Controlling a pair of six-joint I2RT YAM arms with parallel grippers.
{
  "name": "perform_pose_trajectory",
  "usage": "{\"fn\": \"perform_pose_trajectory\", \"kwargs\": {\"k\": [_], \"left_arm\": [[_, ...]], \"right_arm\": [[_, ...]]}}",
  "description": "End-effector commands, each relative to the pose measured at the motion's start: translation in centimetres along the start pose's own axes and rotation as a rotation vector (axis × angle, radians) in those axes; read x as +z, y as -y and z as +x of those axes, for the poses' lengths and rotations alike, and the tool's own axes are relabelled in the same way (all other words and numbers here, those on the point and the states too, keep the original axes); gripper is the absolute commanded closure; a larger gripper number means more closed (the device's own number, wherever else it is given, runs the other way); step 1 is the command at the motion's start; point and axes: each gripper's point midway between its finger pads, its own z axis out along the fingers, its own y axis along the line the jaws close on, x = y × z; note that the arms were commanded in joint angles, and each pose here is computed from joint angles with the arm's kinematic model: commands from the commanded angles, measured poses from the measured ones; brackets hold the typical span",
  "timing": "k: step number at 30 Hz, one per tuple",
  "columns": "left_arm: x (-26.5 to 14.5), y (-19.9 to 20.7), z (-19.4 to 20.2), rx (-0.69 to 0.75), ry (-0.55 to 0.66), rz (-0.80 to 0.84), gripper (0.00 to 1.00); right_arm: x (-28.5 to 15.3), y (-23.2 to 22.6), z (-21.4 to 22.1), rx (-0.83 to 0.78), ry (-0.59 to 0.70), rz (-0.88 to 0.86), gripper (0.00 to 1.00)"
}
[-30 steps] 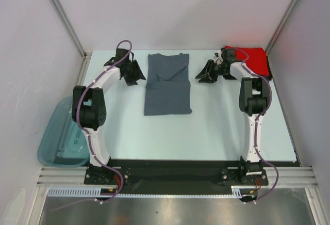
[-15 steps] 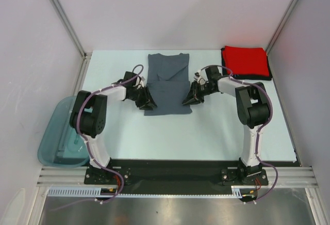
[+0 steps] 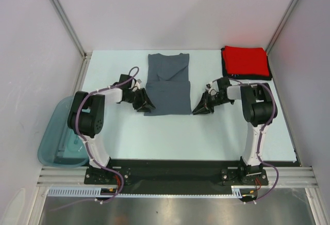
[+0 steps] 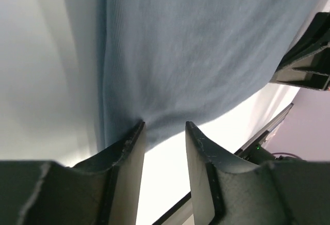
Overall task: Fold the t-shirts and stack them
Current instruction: Fold the tshirt
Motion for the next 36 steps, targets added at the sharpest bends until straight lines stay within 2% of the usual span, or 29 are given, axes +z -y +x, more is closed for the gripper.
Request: {"fn": "perform_pose_trajectory", "kwargs": {"k": [1,6,8,15,16,17,21,22,24,29,30,31,36], "left_arm": [[-2.1,0.8,-0.3,0.062,0.045,0.008,0.57],[-2.7,4.3,-2.7,0.071,0.086,0.113,0.55],[-1.8,4.3,-3.4,0.039,0.077,0.130,0.55],[1.1,4.9,-7.6,-0.042,0.107,0.237,0.55],[1.2,5.5,-8.7,-0.023,0.143,0.276,0.55],[2.0,5.3,-8.9,-0.064,0.128,0.295,0.55],[2.8,4.8,-11.6,-0.108,0.170,0.340,0.55],[2.7,4.9,-12.4,-0.106,0.188,0.350,0.55],[2.6,4.2,-13.7,-0.146,0.206,0.358,0.55],[2.5,2.1,-16.3,-0.191,0.249,0.341,0.55],[2.3,2.0,-17.2,-0.188,0.261,0.342,0.55],[3.2,0.7,-16.9,-0.211,0.236,0.317,0.55],[2.6,0.2,-17.9,-0.175,0.227,0.236,0.56]], "right_arm": [[-2.2,-3.9,0.4,-0.122,0.047,-0.026,0.84],[-4.2,-8.8,-1.6,-0.201,0.126,-0.053,0.83],[-4.5,-10.4,-2.9,-0.242,0.155,-0.057,0.82],[1.7,-11.2,-4.4,-0.250,0.062,-0.136,0.81],[3.0,-10.8,-4.6,-0.238,0.035,-0.152,0.81],[4.0,-11.0,-4.6,-0.245,0.021,-0.168,0.81],[6.6,-11.4,-6.5,-0.255,0.029,-0.263,0.81],[6.8,-11.7,-6.8,-0.213,0.021,-0.287,0.82],[7.3,-10.7,-8.3,-0.203,0.049,-0.321,0.82],[6.0,-8.4,-12.9,-0.064,0.155,-0.357,0.81],[5.9,-6.8,-13.9,-0.023,0.166,-0.346,0.81],[5.9,-6.2,-14.5,-0.004,0.178,-0.336,0.81],[3.9,-4.3,-17.1,0.085,0.241,-0.303,0.81]]}}
